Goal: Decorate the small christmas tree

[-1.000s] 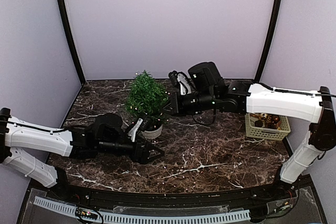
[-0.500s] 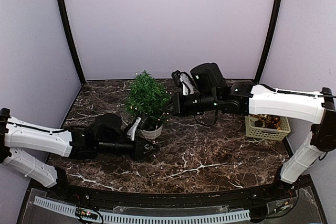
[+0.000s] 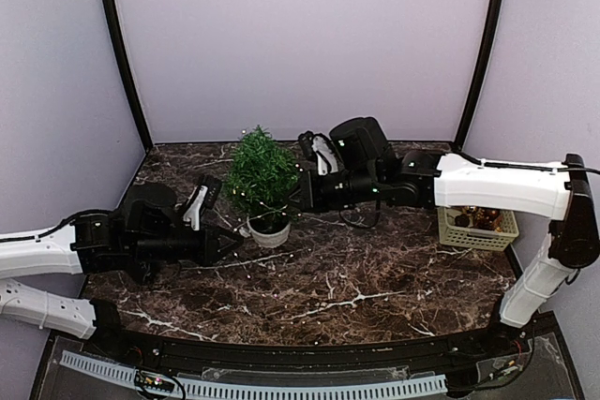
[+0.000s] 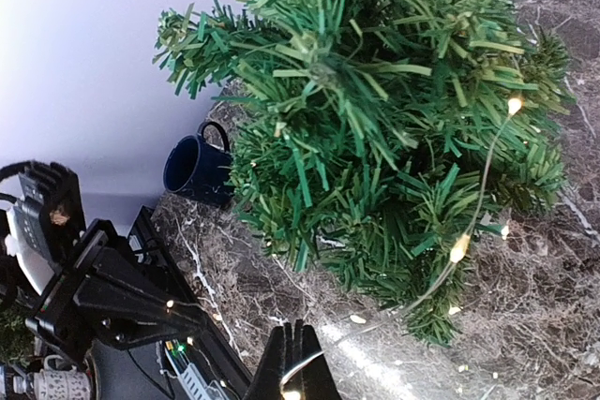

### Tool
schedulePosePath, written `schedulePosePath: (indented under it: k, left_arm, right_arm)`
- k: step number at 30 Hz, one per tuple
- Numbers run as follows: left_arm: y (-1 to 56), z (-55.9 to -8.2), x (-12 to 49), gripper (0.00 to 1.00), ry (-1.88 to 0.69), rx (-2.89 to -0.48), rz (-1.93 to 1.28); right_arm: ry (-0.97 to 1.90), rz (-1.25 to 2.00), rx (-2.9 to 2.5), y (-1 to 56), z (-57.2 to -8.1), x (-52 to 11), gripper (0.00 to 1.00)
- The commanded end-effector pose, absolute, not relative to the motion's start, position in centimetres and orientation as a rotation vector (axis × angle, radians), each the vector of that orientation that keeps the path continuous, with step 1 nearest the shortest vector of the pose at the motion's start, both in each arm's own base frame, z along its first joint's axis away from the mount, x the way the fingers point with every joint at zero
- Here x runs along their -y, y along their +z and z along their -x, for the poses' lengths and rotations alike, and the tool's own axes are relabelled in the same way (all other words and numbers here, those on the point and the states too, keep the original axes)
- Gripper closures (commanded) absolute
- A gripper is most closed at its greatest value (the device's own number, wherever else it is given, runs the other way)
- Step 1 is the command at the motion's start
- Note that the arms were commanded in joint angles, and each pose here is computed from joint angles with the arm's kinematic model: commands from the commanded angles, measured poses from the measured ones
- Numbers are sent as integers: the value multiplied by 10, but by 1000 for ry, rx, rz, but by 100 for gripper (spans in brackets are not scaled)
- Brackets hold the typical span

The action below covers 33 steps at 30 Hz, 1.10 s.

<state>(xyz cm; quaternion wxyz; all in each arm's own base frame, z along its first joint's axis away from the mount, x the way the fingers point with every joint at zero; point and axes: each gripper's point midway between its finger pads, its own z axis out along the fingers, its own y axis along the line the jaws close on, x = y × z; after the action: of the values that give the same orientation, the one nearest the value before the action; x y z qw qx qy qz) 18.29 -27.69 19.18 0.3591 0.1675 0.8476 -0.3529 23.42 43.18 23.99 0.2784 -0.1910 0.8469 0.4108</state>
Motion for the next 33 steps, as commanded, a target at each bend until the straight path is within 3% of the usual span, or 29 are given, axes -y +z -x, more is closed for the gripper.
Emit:
schedulePosePath:
  k: [1, 12, 33]
  left_arm:
    - [196, -195, 250, 100, -805, -2228, -411]
    - [224, -223, 234, 100, -751, -2167, -357]
    - [200, -254, 236, 100, -761, -2224, -358]
  right_arm:
    - [1171, 511, -2189, 264, -237, -452, 100]
    - [1202, 445, -2104, 286, -248, -467, 100]
    - [994, 378, -2129, 260, -283, -473, 100]
